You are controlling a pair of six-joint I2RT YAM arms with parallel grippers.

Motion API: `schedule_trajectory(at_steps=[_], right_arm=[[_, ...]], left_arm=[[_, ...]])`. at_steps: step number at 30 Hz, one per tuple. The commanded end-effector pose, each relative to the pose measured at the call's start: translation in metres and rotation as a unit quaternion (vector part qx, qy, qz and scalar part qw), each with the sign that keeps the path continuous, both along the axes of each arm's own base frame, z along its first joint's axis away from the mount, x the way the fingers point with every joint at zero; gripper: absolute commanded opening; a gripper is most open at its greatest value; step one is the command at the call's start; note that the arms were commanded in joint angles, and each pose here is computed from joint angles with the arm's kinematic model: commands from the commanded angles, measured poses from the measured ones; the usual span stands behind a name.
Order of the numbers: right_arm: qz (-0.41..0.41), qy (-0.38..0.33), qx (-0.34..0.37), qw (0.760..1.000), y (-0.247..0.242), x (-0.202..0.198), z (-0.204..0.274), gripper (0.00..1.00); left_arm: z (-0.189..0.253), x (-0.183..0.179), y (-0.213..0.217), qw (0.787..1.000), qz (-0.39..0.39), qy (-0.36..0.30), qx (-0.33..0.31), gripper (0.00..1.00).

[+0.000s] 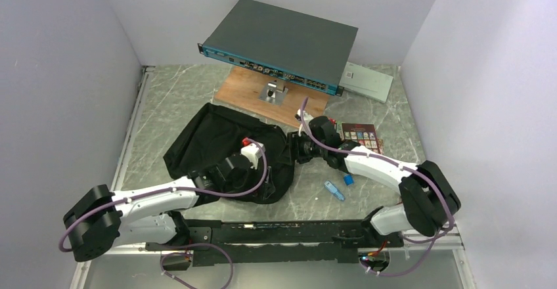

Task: Pack the student bag
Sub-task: Adjust the student bag at the center of the board.

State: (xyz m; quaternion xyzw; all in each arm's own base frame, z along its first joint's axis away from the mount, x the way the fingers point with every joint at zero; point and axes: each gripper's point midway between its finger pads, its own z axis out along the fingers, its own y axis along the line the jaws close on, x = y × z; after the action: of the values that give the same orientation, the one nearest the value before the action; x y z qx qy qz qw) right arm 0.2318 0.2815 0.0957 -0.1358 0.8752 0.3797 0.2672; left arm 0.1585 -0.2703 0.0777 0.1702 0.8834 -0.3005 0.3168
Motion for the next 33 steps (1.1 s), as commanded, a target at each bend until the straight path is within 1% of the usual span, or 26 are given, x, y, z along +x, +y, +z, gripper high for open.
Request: schedule_trajectory(at_steps=[1,4,7,8,10,11,16,18,19,20,22,23,25,30,33], right_arm=[[0.0,-0.026,-0.007,1.0,-0.002,0.01,0.022,0.55],[-0.029,-0.012,-0.015,0.999,-0.017,-0.008,0.016,0.66],[-0.058,0.0,0.003,0.998,-0.026,-0.021,0.013,0.68],[-0.065,0.003,0.013,0.998,-0.028,-0.024,0.012,0.64],[-0.072,0.001,0.036,0.997,-0.027,-0.027,0.009,0.5],[-0.074,0.002,0.044,0.996,-0.027,-0.029,0.005,0.48],[-0.087,-0.006,0.064,0.994,-0.024,-0.021,-0.01,0.46],[-0.081,-0.01,0.07,0.994,-0.019,-0.018,-0.008,0.47],[-0.078,-0.013,0.073,0.994,-0.017,-0.018,-0.008,0.44],[-0.077,-0.016,0.075,0.994,-0.017,-0.017,-0.008,0.36],[-0.085,-0.019,0.071,0.994,-0.02,-0.015,-0.012,0.07],[-0.088,-0.019,0.067,0.994,-0.021,-0.015,-0.015,0.0],[-0.089,-0.024,0.063,0.994,-0.023,-0.015,-0.018,0.0],[-0.086,-0.022,0.073,0.993,-0.025,-0.022,-0.025,0.0],[-0.08,-0.022,0.074,0.994,-0.025,-0.024,-0.024,0.0]], left_arm=[[0.013,0.019,-0.006,0.999,0.012,-0.04,0.012,0.9],[0.012,0.022,-0.013,0.999,0.01,-0.042,0.005,0.85],[0.016,0.021,-0.026,0.999,-0.002,-0.035,-0.021,0.79],[0.016,0.019,-0.029,0.999,-0.006,-0.032,-0.028,0.79],[0.018,0.019,-0.03,0.999,-0.008,-0.031,-0.031,0.78],[0.018,0.019,-0.029,0.999,-0.009,-0.031,-0.026,0.79],[0.032,0.024,-0.028,0.999,-0.013,-0.049,-0.014,0.88],[0.04,0.026,-0.03,0.998,-0.012,-0.056,-0.021,0.91],[0.043,0.028,-0.032,0.998,-0.012,-0.058,-0.026,0.93],[0.046,0.03,-0.033,0.998,-0.009,-0.057,-0.031,0.93],[0.052,0.037,-0.035,0.998,0.003,-0.054,-0.037,0.93],[0.054,0.041,-0.036,0.998,0.01,-0.051,-0.036,0.92],[0.058,0.052,-0.04,0.998,0.023,-0.049,-0.03,0.92],[0.049,0.087,-0.048,0.996,0.081,-0.045,0.015,0.88],[0.048,0.102,-0.057,0.994,0.095,-0.053,0.029,0.81]])
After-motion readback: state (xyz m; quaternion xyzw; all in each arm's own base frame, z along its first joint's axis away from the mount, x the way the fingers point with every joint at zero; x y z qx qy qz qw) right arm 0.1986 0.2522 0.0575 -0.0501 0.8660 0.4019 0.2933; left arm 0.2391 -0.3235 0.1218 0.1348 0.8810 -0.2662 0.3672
